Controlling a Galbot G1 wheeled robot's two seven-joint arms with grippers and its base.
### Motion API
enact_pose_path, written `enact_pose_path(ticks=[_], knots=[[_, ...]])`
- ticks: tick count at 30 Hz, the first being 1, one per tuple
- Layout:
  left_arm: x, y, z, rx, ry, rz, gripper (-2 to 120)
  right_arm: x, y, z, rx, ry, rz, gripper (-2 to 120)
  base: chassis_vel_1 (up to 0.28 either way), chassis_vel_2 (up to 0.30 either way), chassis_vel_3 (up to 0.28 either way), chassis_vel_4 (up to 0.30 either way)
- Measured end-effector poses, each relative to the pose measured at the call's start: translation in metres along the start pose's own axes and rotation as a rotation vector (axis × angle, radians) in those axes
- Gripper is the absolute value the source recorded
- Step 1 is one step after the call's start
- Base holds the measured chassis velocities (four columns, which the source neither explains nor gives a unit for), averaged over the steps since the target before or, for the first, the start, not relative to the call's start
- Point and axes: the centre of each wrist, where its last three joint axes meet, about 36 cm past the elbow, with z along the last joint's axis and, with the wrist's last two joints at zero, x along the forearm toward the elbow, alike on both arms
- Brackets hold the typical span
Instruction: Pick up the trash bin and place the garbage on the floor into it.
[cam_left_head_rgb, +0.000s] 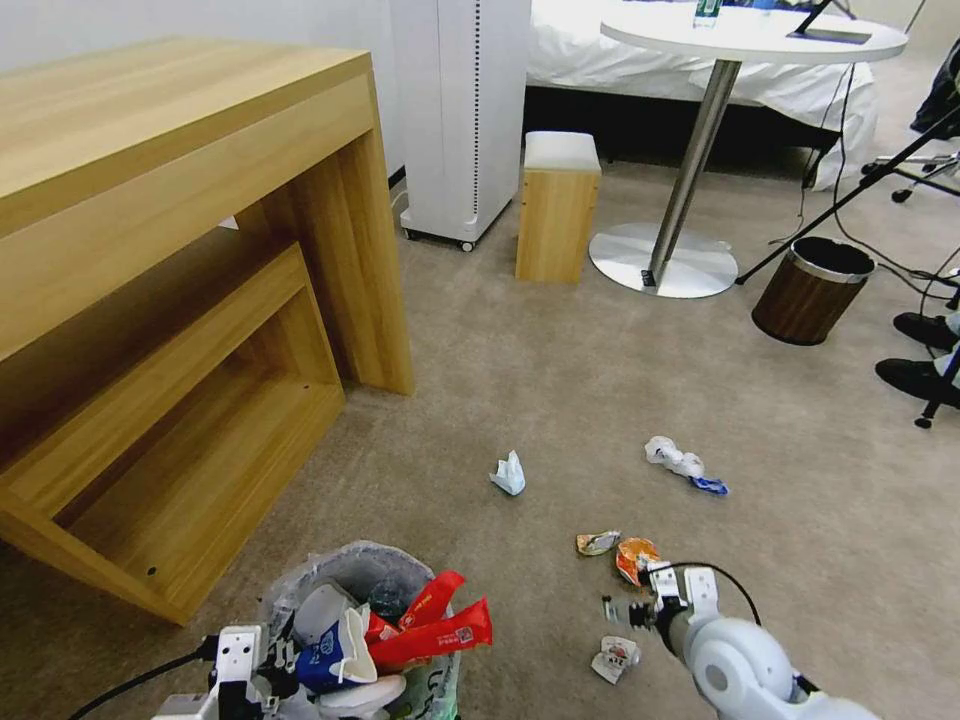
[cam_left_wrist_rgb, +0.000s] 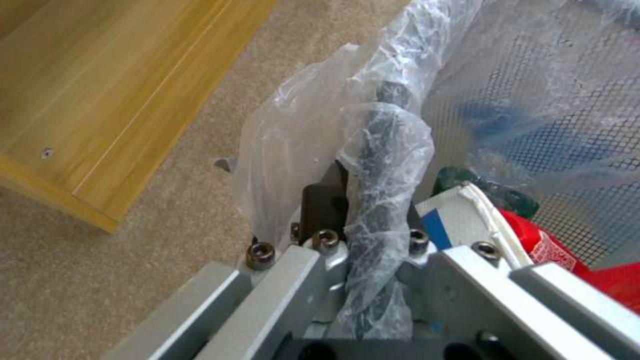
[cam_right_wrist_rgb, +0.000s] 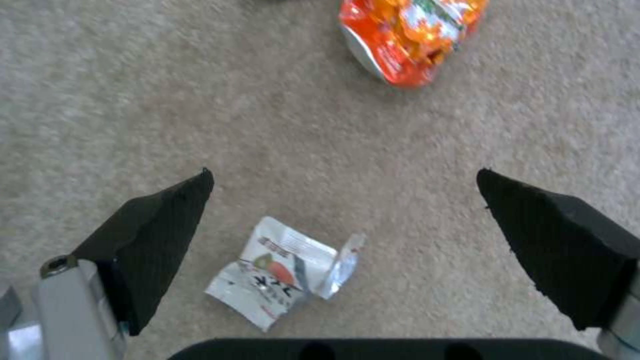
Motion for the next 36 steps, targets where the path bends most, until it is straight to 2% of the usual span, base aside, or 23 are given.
enact_pose_path(ticks=[7, 18, 36], knots=[[0.001, -0.002, 0.003, -0.012, 0.002, 0.002, 0, -0.015, -0.002, 0.024, 0.006, -0.045, -0.023, 100, 0.0, 0.0, 0.0, 0.0], [0.002, -0.003, 0.005, -0.023, 0.005, 0.005, 0, -0.028, 0.0, 0.044, 0.04, -0.055, -0.001, 100, 0.0, 0.0, 0.0, 0.0], [0.006, -0.003, 0.008, -0.042, 0.007, 0.015, 0, -0.043, 0.001, 0.064, 0.071, -0.074, 0.005, 100, 0.0, 0.0, 0.0, 0.0]])
